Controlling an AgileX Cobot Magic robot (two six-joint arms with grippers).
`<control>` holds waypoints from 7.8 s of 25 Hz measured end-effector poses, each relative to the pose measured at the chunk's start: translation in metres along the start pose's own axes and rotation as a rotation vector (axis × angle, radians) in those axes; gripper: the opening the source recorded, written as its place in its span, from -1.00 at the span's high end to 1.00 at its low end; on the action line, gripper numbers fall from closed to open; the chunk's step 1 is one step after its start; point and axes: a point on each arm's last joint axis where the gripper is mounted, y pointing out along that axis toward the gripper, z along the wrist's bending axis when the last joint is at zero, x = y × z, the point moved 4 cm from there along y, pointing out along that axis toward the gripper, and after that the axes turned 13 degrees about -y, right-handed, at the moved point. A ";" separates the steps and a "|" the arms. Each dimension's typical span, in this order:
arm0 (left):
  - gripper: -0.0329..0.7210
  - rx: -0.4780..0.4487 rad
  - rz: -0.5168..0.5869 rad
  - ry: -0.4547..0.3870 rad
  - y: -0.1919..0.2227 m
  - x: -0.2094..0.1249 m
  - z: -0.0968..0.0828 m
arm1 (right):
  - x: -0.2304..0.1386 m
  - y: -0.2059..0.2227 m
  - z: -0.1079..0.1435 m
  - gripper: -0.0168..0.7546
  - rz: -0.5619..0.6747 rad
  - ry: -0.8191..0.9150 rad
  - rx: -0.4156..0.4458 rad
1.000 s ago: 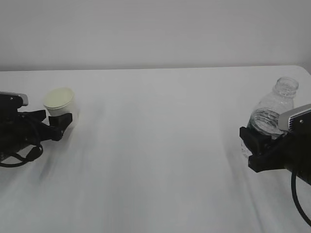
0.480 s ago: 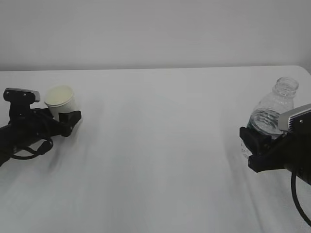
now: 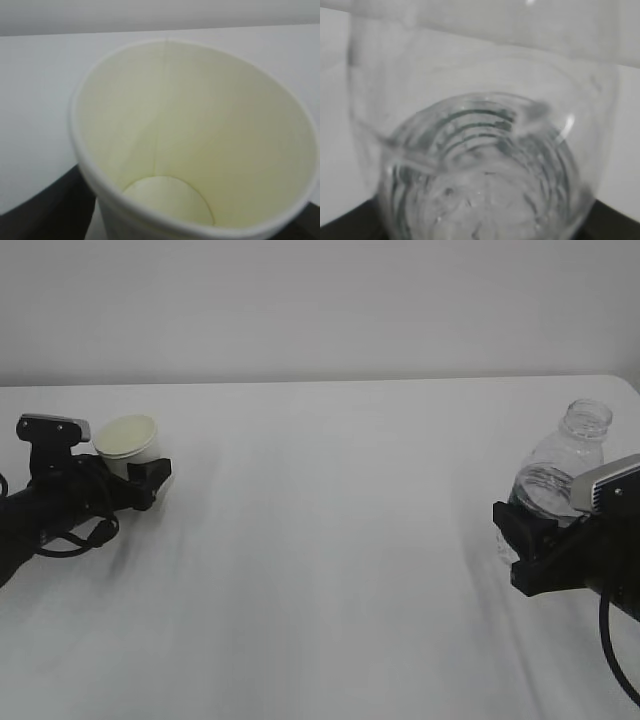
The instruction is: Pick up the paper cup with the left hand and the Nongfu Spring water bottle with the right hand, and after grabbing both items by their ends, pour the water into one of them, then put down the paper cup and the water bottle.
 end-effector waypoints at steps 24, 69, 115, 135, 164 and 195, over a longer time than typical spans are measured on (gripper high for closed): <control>-0.46 -0.117 0.034 0.047 -0.006 -0.005 -0.017 | 0.000 0.000 0.000 -0.20 0.000 -0.028 0.000; -0.46 -0.783 0.342 0.247 -0.066 -0.025 -0.107 | 0.006 -0.003 0.024 -0.20 -0.060 -0.148 0.183; -0.42 -1.002 0.384 0.324 -0.079 -0.061 -0.200 | 0.051 0.048 0.042 -0.20 -0.115 -0.402 0.338; -0.42 -1.045 0.398 0.334 -0.085 -0.070 -0.217 | 0.048 0.064 0.049 -0.20 -0.166 -0.606 0.369; -0.42 -1.054 0.374 0.373 -0.085 -0.070 -0.217 | 0.068 0.074 0.040 -0.20 -0.289 -0.877 0.262; -0.42 -1.072 0.327 0.397 -0.088 -0.067 -0.234 | 0.080 0.084 0.047 -0.20 -0.439 -1.169 0.238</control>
